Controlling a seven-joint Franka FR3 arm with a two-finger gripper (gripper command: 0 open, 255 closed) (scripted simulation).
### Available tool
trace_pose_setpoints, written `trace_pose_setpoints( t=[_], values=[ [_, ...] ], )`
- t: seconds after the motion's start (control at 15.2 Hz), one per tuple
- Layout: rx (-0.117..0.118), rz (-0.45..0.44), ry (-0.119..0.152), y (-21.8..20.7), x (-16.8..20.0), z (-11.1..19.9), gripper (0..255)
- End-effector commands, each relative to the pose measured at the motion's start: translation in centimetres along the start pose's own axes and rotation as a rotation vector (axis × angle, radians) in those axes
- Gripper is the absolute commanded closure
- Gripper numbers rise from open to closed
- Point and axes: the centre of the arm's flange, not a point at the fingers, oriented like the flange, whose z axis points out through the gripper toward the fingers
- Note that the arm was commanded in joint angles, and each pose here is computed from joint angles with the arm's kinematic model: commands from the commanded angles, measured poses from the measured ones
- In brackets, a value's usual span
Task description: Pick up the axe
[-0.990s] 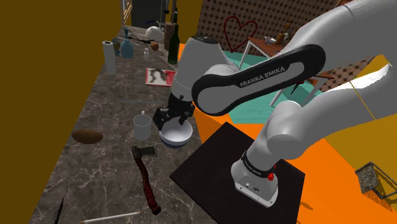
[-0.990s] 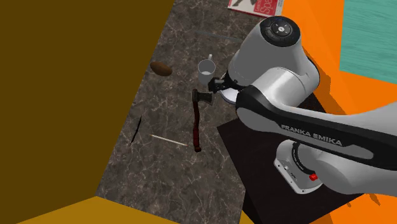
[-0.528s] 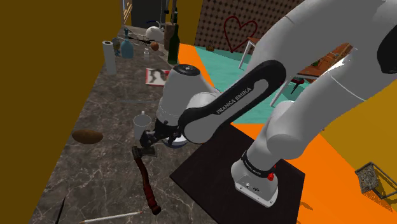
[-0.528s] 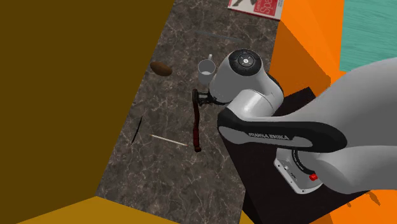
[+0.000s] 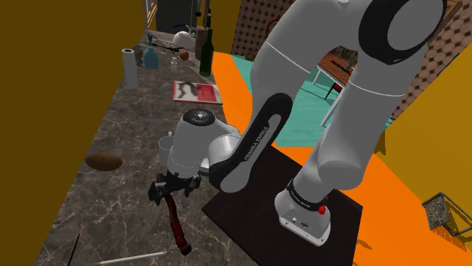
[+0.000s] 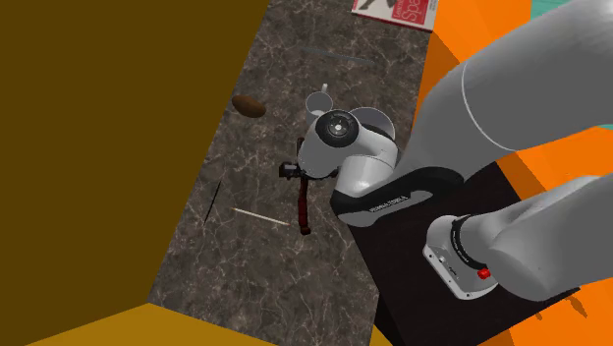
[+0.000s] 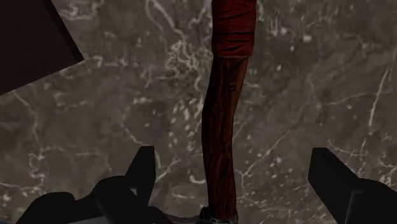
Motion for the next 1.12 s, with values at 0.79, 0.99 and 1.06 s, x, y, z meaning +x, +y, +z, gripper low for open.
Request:
trace_pose_setpoints(
  t=[0.79, 0.99, 1.06],
  values=[
    [0.002, 0.002, -0.002, 0.3, -0.3, 4.2, 255],
    [0.002, 0.002, -0.002, 0.3, -0.2, 4.3, 255],
    [0.002, 0.002, -0.002, 0.3, -0.2, 4.3, 255]
  ],
)
